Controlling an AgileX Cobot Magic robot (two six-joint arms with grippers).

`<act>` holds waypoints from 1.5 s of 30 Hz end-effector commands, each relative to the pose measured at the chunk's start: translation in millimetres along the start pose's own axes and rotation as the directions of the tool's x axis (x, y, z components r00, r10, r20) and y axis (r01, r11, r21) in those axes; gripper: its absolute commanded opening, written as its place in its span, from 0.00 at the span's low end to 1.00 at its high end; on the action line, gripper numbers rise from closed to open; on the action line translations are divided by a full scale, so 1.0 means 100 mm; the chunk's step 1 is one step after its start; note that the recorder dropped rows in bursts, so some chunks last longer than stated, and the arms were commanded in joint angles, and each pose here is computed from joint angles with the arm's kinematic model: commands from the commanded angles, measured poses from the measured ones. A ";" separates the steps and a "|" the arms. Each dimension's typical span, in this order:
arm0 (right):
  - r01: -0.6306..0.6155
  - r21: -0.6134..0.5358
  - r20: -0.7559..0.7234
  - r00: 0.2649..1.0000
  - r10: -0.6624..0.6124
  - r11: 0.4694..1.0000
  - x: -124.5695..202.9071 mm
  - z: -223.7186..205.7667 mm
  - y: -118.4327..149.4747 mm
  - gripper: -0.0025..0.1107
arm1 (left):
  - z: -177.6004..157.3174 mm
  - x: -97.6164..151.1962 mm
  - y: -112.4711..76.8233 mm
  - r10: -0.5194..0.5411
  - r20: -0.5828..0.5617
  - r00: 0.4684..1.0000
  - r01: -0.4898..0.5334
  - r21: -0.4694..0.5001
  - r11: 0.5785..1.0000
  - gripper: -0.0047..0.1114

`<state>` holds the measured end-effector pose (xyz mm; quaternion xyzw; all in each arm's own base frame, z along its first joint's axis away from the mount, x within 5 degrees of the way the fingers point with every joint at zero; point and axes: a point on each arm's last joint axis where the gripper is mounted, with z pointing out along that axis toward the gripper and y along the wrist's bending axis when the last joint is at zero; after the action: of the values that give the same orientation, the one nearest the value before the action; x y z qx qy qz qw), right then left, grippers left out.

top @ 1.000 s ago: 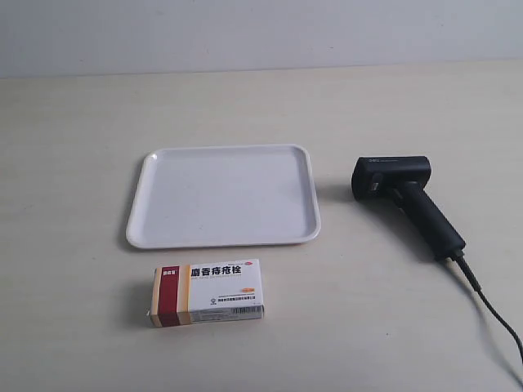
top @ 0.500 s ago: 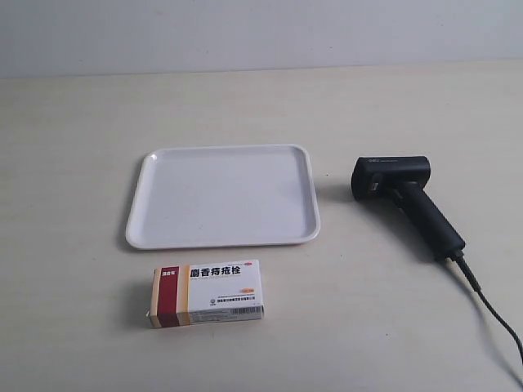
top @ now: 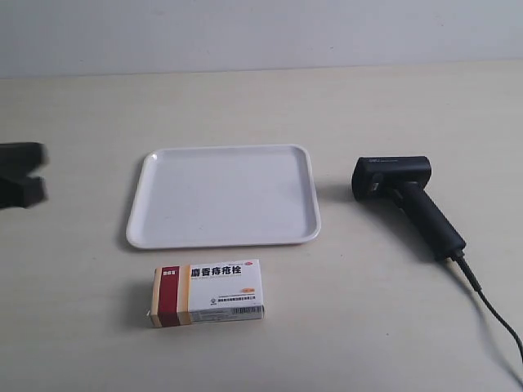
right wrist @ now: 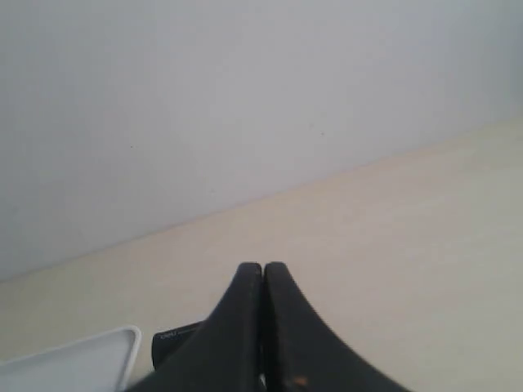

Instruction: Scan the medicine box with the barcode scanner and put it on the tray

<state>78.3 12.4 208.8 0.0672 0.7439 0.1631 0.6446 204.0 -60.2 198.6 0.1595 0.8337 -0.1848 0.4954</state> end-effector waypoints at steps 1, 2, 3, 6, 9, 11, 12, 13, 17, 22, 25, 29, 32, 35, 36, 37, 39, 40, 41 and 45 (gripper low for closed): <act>-0.001 0.026 -0.021 1.000 0.002 1.000 -0.01 0.08 -0.01 0.02 | 0.41 0.05 -0.48 0.220 -0.124 0.968 -0.132 0.493 0.860 0.04; 0.001 0.030 -0.032 0.999 0.000 1.000 0.00 0.09 -0.01 0.02 | 0.49 0.08 -0.55 0.251 -0.141 0.958 -0.147 0.510 0.847 0.04; 0.003 0.032 -0.038 0.999 -0.002 0.999 0.00 0.10 -0.02 0.02 | 0.55 0.12 -0.61 0.294 -0.153 0.944 -0.175 0.521 0.835 0.04; 0.018 0.035 -0.048 0.999 -0.016 0.999 0.01 0.11 -0.02 0.02 | 0.63 0.26 -0.89 0.488 -0.104 0.867 -0.341 0.592 0.731 0.04; 0.022 0.034 -0.046 0.999 -0.020 0.999 0.01 0.11 -0.02 0.02 | 0.61 0.35 -1.13 0.603 -0.016 0.797 -0.449 0.652 0.611 0.05; 0.022 0.034 -0.046 0.999 -0.020 0.999 0.01 0.11 -0.02 0.02 | 0.64 0.40 -1.13 0.658 -0.041 0.752 -0.496 0.623 0.605 0.12; 0.022 0.034 -0.046 0.999 -0.020 0.999 0.01 0.11 -0.02 0.02 | 0.66 0.41 -1.11 0.658 -0.064 0.751 -0.494 0.607 0.622 0.19; 0.022 0.034 -0.046 0.999 -0.020 0.999 0.01 0.11 -0.02 0.02 | 0.68 0.44 -1.10 0.658 -0.079 0.749 -0.488 0.606 0.629 0.25; 0.029 0.034 -0.046 0.999 -0.028 0.999 0.01 0.11 -0.02 0.02 | 0.74 0.54 -1.09 0.652 -0.116 0.749 -0.457 0.622 0.636 0.62; 0.029 0.034 -0.046 0.999 -0.028 0.999 0.01 0.11 -0.02 0.02 | 0.83 0.69 -1.04 0.755 -0.088 0.649 -0.536 0.651 0.537 0.94; 0.029 0.034 -0.046 0.999 -0.028 0.999 0.01 0.11 -0.02 0.02 | 0.91 0.75 -1.02 0.769 -0.102 0.631 -0.537 0.658 0.528 0.91; 0.029 0.034 -0.046 0.999 -0.028 0.999 0.01 0.11 -0.02 0.02 | 1.04 0.82 -1.01 0.773 -0.131 0.620 -0.525 0.663 0.534 0.74; 0.029 0.034 -0.046 0.999 -0.028 0.999 0.01 0.11 -0.02 0.02 | 1.07 0.80 -1.02 0.771 -0.122 0.625 -0.528 0.662 0.532 0.48; 0.029 0.037 -0.040 0.999 -0.028 0.999 0.00 0.12 -0.02 0.02 | 1.07 0.69 -1.05 0.768 -0.086 0.634 -0.550 0.648 0.527 0.09; 0.029 0.038 -0.043 0.999 -0.028 0.999 -0.02 0.13 -0.02 0.02 | 1.06 0.65 -1.05 0.775 -0.068 0.628 -0.566 0.645 0.514 0.05; 0.032 0.041 -0.063 0.998 -0.029 0.999 -0.03 0.15 -0.01 0.02 | 1.04 0.60 -1.07 0.784 -0.042 0.619 -0.585 0.641 0.497 0.05; 0.058 0.040 -0.145 0.988 -0.051 0.998 -0.05 0.24 0.02 0.02 | 1.02 0.49 -1.06 0.800 0.003 0.600 -0.624 0.628 0.465 0.04; 0.069 0.034 -0.194 0.979 -0.061 0.997 -0.05 0.31 0.05 0.02 | 1.01 0.41 -1.05 0.800 0.031 0.599 -0.640 0.618 0.456 0.04; 0.078 0.025 -0.248 0.966 -0.069 0.997 -0.05 0.39 0.08 0.02 | 1.02 0.33 -1.01 0.789 0.049 0.613 -0.646 0.606 0.464 0.04; 0.139 -0.042 -0.431 0.891 -0.143 0.989 0.01 0.78 0.24 0.03 | 1.04 0.08 -0.80 0.713 0.124 0.690 -0.613 0.623 0.485 0.04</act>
<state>130.2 32.5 210.4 0.0165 0.8423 0.1386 0.5207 232.2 -187.4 145.2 0.6488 0.6413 -0.1891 0.3634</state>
